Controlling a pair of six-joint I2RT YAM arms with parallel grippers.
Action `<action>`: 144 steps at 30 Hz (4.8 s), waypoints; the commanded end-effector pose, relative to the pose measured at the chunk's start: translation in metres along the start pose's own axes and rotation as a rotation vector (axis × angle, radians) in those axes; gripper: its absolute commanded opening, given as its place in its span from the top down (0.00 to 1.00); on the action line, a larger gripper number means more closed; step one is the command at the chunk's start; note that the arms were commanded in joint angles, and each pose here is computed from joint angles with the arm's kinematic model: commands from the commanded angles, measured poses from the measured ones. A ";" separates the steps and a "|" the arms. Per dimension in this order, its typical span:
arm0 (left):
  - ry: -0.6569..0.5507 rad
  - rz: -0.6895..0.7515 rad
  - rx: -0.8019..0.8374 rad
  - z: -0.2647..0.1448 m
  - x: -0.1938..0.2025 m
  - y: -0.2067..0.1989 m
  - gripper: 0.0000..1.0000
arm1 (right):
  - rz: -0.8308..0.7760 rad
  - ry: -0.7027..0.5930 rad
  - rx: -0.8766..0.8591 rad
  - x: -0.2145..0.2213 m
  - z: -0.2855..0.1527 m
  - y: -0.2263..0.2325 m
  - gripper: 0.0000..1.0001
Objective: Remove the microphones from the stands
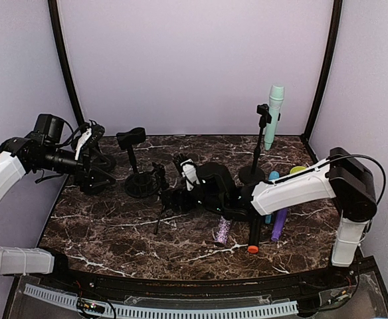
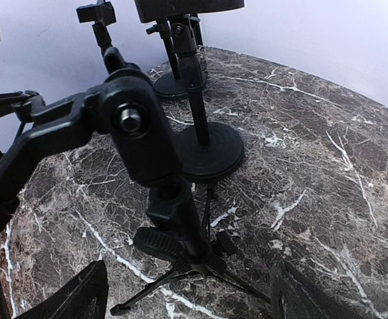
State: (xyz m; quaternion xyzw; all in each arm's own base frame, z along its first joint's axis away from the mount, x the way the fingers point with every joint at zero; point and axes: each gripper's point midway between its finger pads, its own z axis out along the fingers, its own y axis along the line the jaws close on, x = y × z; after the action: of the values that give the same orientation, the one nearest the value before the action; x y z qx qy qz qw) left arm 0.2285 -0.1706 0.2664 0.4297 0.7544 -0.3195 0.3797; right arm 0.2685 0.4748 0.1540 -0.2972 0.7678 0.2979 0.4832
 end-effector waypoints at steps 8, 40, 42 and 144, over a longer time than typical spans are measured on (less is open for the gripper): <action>-0.020 0.035 0.028 -0.007 -0.006 -0.011 0.07 | 0.117 0.107 -0.205 -0.037 -0.028 -0.002 0.21; -0.023 0.024 0.021 -0.007 -0.004 -0.010 0.07 | 0.201 0.099 -0.020 -0.071 0.014 -0.035 0.32; -0.022 0.020 0.019 -0.007 -0.005 -0.010 0.07 | 0.196 0.051 -0.029 -0.083 0.005 -0.034 0.24; -0.006 0.004 -0.006 -0.015 -0.016 -0.003 0.08 | 0.279 -0.054 0.336 -0.006 0.109 -0.156 0.49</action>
State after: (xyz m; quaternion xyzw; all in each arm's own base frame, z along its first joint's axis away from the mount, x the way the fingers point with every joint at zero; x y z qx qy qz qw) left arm 0.2286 -0.1675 0.2792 0.4292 0.7569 -0.3158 0.3784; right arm 0.4521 0.4641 0.0621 -0.1451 0.8396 0.1826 0.4905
